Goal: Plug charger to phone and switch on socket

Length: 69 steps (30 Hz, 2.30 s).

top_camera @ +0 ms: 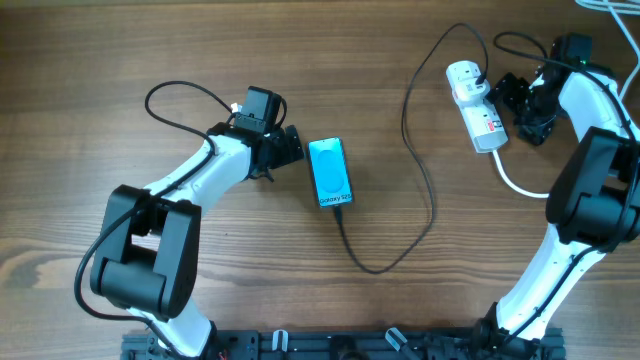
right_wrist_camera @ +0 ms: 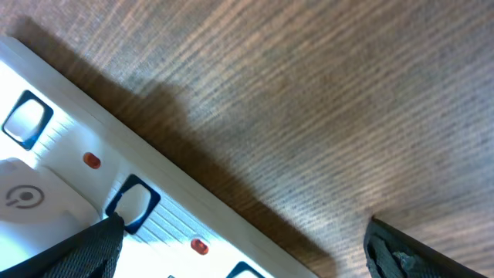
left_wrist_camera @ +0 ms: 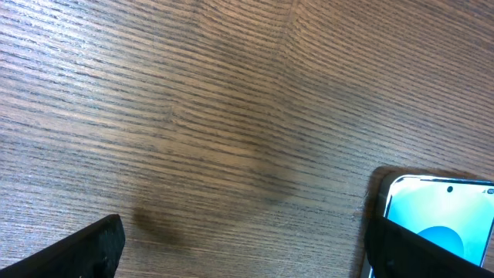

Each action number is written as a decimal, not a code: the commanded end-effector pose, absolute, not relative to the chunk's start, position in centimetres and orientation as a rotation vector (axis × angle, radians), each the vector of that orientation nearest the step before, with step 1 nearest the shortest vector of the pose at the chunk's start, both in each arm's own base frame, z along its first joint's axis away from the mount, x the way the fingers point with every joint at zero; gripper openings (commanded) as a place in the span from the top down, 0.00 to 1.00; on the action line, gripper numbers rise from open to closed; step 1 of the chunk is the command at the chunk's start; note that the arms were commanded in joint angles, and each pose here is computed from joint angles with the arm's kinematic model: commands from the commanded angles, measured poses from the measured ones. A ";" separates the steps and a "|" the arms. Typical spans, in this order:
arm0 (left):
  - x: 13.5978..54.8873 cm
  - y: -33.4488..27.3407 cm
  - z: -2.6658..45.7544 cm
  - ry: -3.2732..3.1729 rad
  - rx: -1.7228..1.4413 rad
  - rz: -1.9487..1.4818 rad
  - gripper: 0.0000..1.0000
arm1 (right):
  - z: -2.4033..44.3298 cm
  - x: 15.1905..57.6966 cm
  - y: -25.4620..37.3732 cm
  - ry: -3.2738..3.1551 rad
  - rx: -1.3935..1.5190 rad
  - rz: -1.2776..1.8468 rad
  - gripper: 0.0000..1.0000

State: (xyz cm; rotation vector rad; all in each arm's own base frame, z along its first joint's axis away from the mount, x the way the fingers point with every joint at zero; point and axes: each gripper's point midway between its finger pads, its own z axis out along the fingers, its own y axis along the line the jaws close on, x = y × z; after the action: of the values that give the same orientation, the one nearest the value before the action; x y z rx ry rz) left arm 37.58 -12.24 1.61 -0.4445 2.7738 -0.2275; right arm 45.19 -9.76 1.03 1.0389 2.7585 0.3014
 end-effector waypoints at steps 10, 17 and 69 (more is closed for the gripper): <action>37.4 -12.2 1.1 2.784 -0.451 -0.222 0.00 | -0.9 42.7 -13.1 2.776 1.179 -0.052 0.00; 37.4 -12.2 1.1 2.784 -0.451 -0.222 0.00 | -0.3 45.8 -10.4 2.760 0.976 0.245 0.00; 37.4 -12.2 1.1 2.784 -0.451 -0.222 0.00 | -1.2 43.6 -9.6 2.896 0.880 0.170 0.00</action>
State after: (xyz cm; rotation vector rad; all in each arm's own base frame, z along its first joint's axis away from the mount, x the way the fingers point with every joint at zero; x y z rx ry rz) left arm 37.58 -12.24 1.61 -0.4445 2.7738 -0.2275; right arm 45.47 -9.47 0.97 0.8986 2.7974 0.2973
